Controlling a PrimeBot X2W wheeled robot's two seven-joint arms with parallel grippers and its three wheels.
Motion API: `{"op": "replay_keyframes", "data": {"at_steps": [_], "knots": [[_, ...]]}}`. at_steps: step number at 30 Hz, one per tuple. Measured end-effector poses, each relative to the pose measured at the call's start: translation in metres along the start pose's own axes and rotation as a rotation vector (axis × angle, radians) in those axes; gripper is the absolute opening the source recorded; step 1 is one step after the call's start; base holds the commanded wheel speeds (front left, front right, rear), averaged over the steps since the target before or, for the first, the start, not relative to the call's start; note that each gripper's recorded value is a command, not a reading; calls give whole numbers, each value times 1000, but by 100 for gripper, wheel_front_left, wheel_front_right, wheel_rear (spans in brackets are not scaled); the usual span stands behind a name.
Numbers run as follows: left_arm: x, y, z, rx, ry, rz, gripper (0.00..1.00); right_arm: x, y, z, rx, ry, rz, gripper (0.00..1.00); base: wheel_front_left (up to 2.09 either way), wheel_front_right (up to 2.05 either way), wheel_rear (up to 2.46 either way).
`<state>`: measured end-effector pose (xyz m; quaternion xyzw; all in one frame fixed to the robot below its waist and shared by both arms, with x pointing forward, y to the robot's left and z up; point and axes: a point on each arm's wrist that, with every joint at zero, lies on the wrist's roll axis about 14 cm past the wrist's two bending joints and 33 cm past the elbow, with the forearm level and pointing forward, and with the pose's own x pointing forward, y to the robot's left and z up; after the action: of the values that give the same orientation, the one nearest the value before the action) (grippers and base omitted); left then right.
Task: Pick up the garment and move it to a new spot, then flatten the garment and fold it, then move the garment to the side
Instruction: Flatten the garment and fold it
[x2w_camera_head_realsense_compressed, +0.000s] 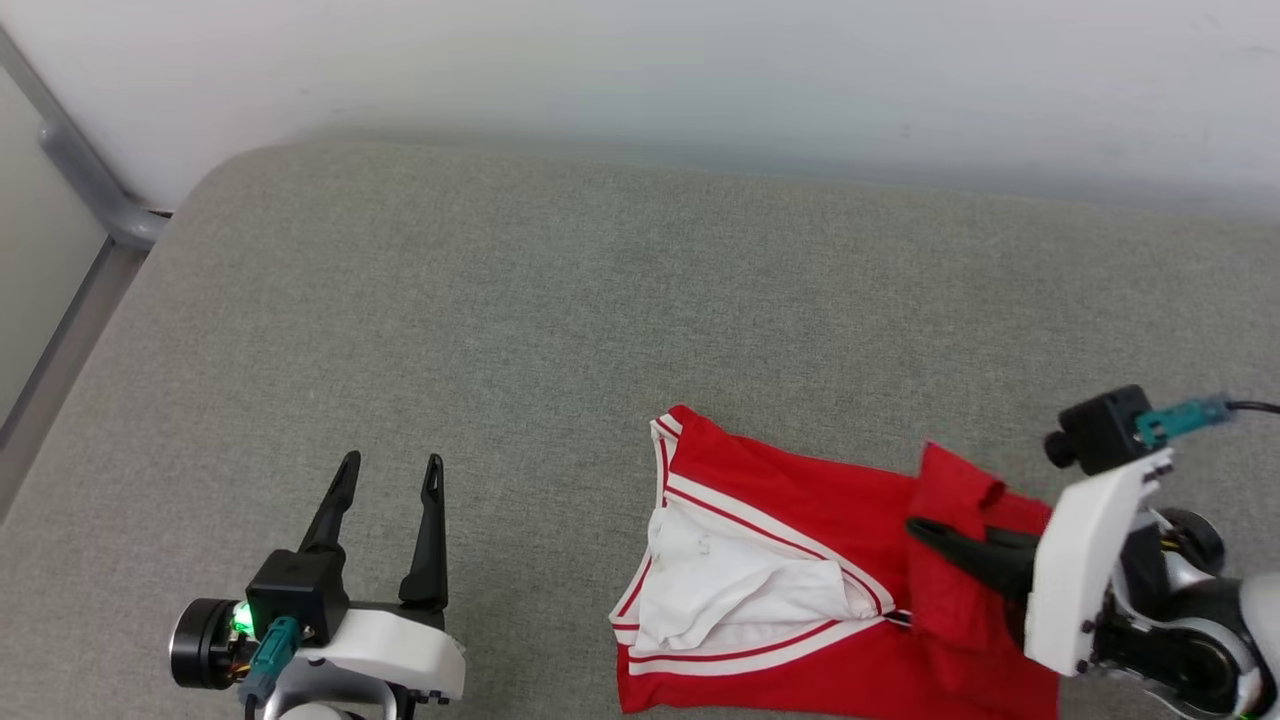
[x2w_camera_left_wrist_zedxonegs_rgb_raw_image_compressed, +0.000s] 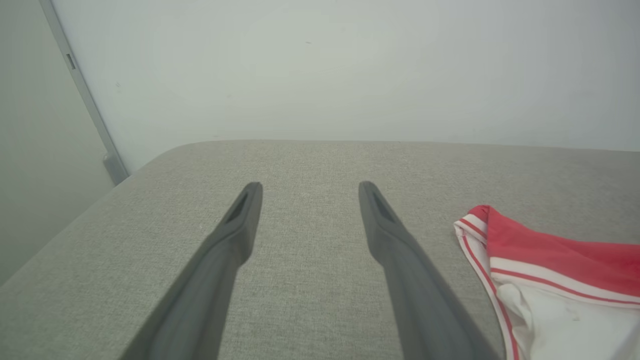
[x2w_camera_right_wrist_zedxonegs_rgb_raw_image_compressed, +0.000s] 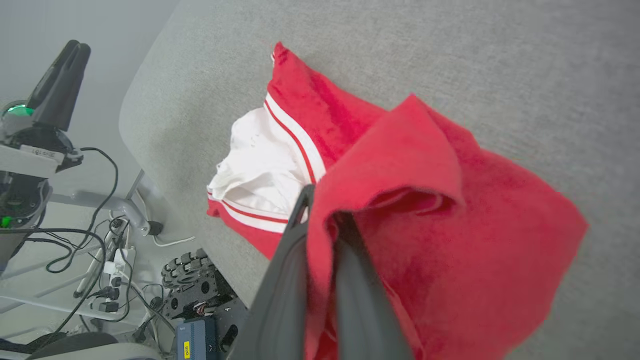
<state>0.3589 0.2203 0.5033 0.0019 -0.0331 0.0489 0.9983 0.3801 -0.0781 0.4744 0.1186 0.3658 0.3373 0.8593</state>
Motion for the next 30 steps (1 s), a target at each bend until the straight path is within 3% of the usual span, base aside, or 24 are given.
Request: {"op": "replay_keyframes", "data": {"at_steps": [14, 24, 25, 26, 27, 30], "knots": [[10, 6, -8, 4, 24, 23, 100, 84, 63, 0, -162, 102, 159, 0, 0, 0, 0], [13, 9, -14, 1, 41, 33, 100, 117, 38, -53, -209, 234, 81, 0, 0, 0, 0], [13, 9, -13, -2, 40, 36, 100, 117, 36, -53, -208, 223, 76, 11, 0, 0, 0], [13, 9, -13, -2, 39, 35, 100, 118, 36, -51, -209, 206, 73, 51, 0, 0, 0], [13, 8, -13, -3, 38, 35, 100, 118, 36, -48, -212, 187, 74, 100, 0, 0, 0], [13, 6, -11, -8, 33, 30, 100, 114, 42, -30, -223, 80, 84, 100, 0, 0, 0]]}}
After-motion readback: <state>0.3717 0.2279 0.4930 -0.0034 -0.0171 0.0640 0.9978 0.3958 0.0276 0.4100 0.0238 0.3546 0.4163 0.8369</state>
